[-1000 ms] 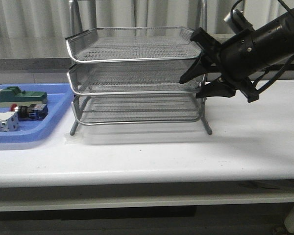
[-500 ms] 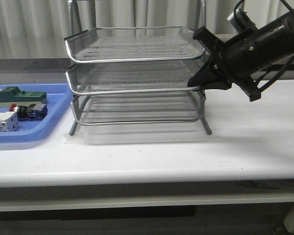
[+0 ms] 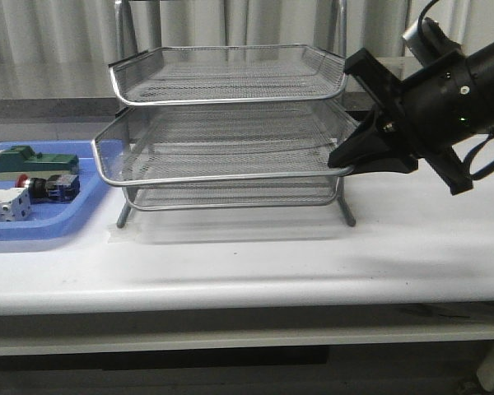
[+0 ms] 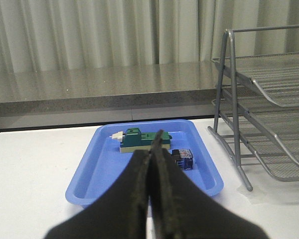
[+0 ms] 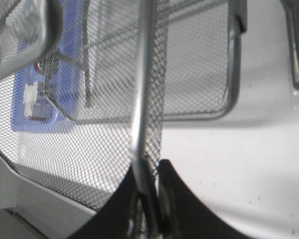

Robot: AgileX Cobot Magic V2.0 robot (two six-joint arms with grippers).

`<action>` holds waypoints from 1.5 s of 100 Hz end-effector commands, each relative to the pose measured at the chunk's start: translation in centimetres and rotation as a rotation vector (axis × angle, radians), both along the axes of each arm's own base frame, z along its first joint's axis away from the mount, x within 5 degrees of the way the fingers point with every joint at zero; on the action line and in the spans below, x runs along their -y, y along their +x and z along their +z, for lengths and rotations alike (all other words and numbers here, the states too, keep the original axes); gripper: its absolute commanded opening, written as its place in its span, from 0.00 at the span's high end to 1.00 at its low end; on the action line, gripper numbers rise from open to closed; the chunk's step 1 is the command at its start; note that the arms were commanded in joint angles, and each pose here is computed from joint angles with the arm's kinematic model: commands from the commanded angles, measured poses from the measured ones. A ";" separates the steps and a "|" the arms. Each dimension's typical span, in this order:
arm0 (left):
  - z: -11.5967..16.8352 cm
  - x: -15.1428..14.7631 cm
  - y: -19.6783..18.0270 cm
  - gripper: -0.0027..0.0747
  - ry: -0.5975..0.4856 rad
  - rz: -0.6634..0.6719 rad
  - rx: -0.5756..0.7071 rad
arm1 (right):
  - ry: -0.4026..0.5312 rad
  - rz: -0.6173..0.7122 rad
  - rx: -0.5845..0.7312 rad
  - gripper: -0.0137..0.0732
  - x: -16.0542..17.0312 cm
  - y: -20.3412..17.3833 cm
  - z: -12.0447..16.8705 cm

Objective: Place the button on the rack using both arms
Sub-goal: 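Pull the middle wire tray out toward the robot with the right gripper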

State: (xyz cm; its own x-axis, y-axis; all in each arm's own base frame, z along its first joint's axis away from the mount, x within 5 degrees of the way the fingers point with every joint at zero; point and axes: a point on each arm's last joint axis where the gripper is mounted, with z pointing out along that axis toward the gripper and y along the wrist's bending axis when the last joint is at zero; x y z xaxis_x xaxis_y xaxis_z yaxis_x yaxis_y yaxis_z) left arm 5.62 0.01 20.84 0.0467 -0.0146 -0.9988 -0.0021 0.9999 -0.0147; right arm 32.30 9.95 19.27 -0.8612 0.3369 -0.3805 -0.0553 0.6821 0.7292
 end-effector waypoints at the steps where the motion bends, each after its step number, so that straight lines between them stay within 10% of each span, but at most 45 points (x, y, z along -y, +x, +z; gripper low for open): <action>1: -0.1 0.0 -0.2 0.99 -0.015 0.001 0.086 | 0.030 0.091 0.065 0.83 -0.6 -2.3 2.4; 37: -0.1 0.0 -0.2 0.99 -0.015 0.001 0.086 | 0.020 0.090 0.079 0.79 0.3 -7.3 3.0; 69: -0.1 0.0 -0.2 0.99 -0.015 0.001 0.086 | 0.020 0.081 0.123 0.31 0.4 -7.8 4.1; 84: -0.1 0.0 -0.2 0.99 -0.015 0.001 0.086 | -0.002 0.087 0.161 0.28 0.6 -8.1 4.7; 150: -0.1 0.0 -0.2 0.99 -0.015 0.001 0.086 | -0.517 0.003 0.250 0.28 7.3 -13.8 12.3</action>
State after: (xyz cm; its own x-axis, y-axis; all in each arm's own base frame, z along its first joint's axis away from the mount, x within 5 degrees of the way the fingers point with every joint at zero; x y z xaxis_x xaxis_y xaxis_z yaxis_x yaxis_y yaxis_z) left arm 5.62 0.01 20.84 0.0467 -0.0146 -0.9988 -0.0021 0.9999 -0.0147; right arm 19.41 3.52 28.65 -0.7762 0.0647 -0.6272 -0.2040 0.9155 0.3469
